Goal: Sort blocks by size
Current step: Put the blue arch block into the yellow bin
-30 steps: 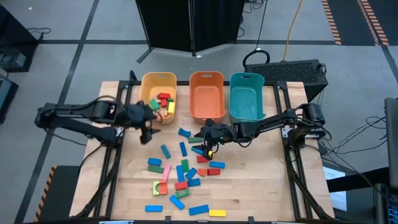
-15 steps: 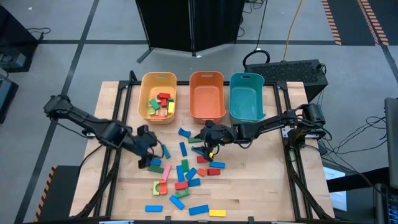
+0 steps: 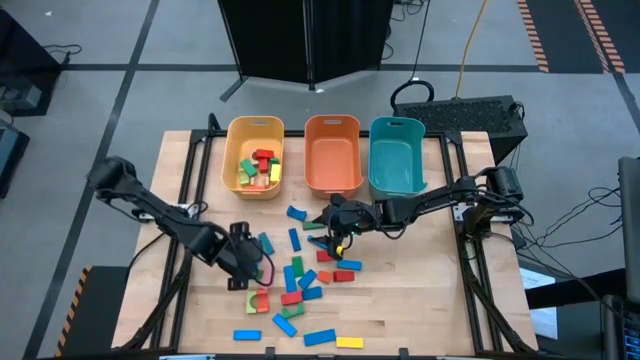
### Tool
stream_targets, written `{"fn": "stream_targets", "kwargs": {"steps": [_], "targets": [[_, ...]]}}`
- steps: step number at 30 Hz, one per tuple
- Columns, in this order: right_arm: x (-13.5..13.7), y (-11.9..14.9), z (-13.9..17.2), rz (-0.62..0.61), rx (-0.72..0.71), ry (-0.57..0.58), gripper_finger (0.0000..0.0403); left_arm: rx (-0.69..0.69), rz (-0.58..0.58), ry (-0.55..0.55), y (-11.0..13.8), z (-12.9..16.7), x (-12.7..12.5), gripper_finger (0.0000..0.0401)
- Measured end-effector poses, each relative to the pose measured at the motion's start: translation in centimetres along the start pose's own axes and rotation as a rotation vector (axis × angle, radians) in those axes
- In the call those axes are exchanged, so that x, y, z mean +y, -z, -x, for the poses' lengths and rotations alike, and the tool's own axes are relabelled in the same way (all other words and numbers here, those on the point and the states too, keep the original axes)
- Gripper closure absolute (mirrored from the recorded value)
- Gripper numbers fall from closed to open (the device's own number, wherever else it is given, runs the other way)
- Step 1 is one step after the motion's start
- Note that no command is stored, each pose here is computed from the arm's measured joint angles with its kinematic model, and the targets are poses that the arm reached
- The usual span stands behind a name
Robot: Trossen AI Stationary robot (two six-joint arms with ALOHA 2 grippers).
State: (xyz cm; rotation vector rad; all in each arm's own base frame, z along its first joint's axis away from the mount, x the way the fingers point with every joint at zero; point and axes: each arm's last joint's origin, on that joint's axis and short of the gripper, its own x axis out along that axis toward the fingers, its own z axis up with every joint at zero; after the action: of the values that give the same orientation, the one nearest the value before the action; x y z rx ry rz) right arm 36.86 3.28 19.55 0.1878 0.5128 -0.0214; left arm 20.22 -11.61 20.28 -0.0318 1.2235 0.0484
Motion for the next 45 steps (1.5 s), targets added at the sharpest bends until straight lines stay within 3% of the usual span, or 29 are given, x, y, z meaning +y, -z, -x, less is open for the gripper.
{"fn": "stream_targets", "kwargs": {"steps": [8, 19, 26, 39, 45], "targets": [[0.3, 0.1, 0.0, -0.004, 0.001, -0.008, 0.0156, 0.05, -0.034, -0.027, 0.2, -1.5, -0.3, 0.0107], [1.0, 0.1, 0.1, 0.0, -0.003, -0.027, 0.0156, 0.114, -0.019, -0.04, 2.9, -4.2, 0.8, 0.0138], [1.0, 0.1, 0.1, 0.0, -0.005, -0.028, 0.0156, 0.08, -0.012, -0.016, 3.0, -4.6, 0.8, 0.0162], [1.0, 0.1, 0.1, 0.0, -0.01, -0.028, 0.0156, 0.094, -0.013, -0.017, 3.2, -4.7, 0.9, 0.0244], [1.0, 0.1, 0.1, 0.0, -0.01, -0.028, 0.0156, 0.093, -0.013, -0.017, 3.2, -4.7, 0.9, 0.0256]]}}
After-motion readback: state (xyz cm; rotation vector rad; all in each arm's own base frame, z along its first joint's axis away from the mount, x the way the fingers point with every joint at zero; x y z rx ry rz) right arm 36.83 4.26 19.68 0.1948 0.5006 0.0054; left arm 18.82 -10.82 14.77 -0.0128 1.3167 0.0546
